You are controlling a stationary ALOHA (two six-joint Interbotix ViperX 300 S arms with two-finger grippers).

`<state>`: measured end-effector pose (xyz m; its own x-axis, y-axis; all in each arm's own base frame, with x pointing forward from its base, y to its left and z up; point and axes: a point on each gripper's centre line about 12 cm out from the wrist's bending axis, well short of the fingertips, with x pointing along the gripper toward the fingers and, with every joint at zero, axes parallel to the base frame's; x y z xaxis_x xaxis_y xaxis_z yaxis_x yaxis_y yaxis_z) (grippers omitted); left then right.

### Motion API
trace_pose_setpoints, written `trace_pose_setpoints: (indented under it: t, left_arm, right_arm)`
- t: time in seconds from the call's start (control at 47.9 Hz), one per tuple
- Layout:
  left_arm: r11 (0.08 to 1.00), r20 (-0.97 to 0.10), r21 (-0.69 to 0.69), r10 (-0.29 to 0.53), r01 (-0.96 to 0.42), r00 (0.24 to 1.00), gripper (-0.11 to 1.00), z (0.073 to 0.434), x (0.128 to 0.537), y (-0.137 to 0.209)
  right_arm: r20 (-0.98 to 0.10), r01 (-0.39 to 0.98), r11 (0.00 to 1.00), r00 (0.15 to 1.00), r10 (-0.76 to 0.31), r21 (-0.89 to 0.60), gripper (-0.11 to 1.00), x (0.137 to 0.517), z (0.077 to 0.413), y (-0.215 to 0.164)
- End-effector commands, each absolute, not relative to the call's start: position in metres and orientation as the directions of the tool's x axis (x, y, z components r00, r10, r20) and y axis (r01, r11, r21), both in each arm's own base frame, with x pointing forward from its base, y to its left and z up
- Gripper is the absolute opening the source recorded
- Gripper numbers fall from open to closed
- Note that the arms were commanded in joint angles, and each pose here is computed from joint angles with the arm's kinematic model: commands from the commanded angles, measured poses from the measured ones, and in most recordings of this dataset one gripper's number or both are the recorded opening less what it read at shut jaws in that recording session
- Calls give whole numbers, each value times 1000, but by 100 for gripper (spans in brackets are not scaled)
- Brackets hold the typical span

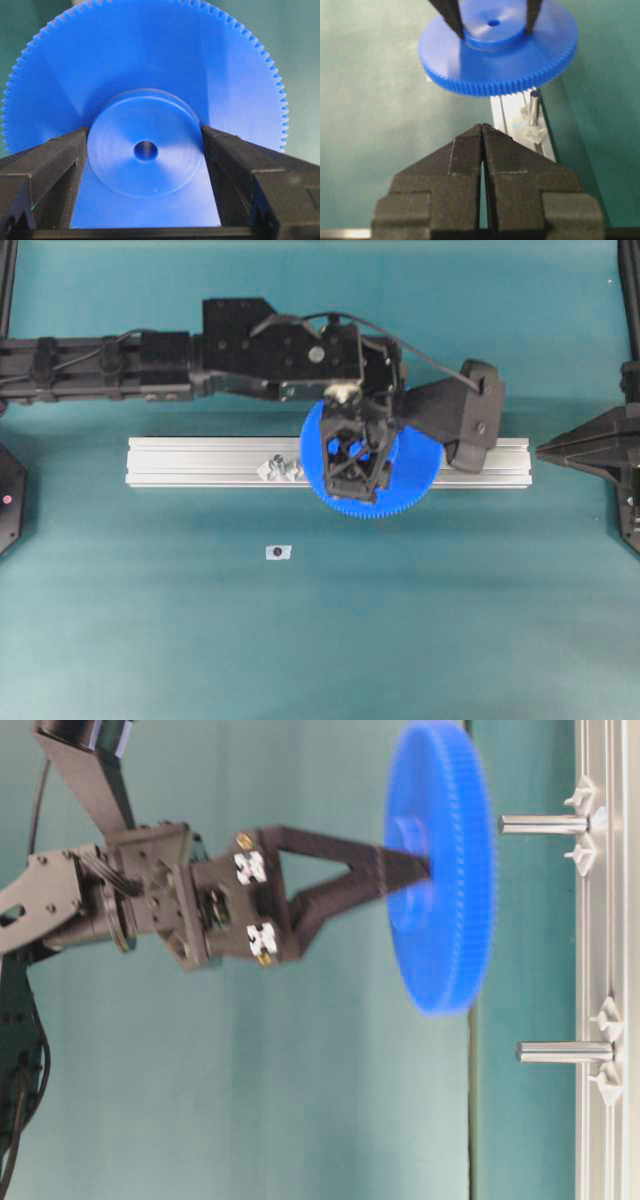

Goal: Insert the large gear onto the shaft.
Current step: 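Lift the blue gear and carry it toward the right shaft, then align the gear's center hole above the right metal shaft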

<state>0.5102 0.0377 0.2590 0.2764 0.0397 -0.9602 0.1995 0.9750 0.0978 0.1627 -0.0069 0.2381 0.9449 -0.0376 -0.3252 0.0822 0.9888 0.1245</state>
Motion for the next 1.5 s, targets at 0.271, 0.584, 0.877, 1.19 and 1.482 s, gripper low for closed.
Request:
trace_pose_setpoints:
  t: [0.271,0.584,0.877,1.19,1.482]
  left_arm:
    - [960,-932,148,55,237,358,78,287,527,47]
    - [962,-930,150,58,229,363,78,280,540,52]
    - [968,-938,141,63,209,341,78,267,543,63]
    - [971,-946,129,60,200,319,78,254,546,67]
    - [972,-953,121,57,201,297,78,240,547,67]
  right_arm:
    - [-309,84,988,950,-40,132,2,163,243,-7]
    - [-312,85,988,949,-40,132,2,163,242,-7]
    - [-312,85,988,949,-40,132,2,163,242,-7]
    - [-309,84,988,950,-40,132,2,163,242,-7]
    - [-311,85,988,950,-40,132,2,163,242,-7]
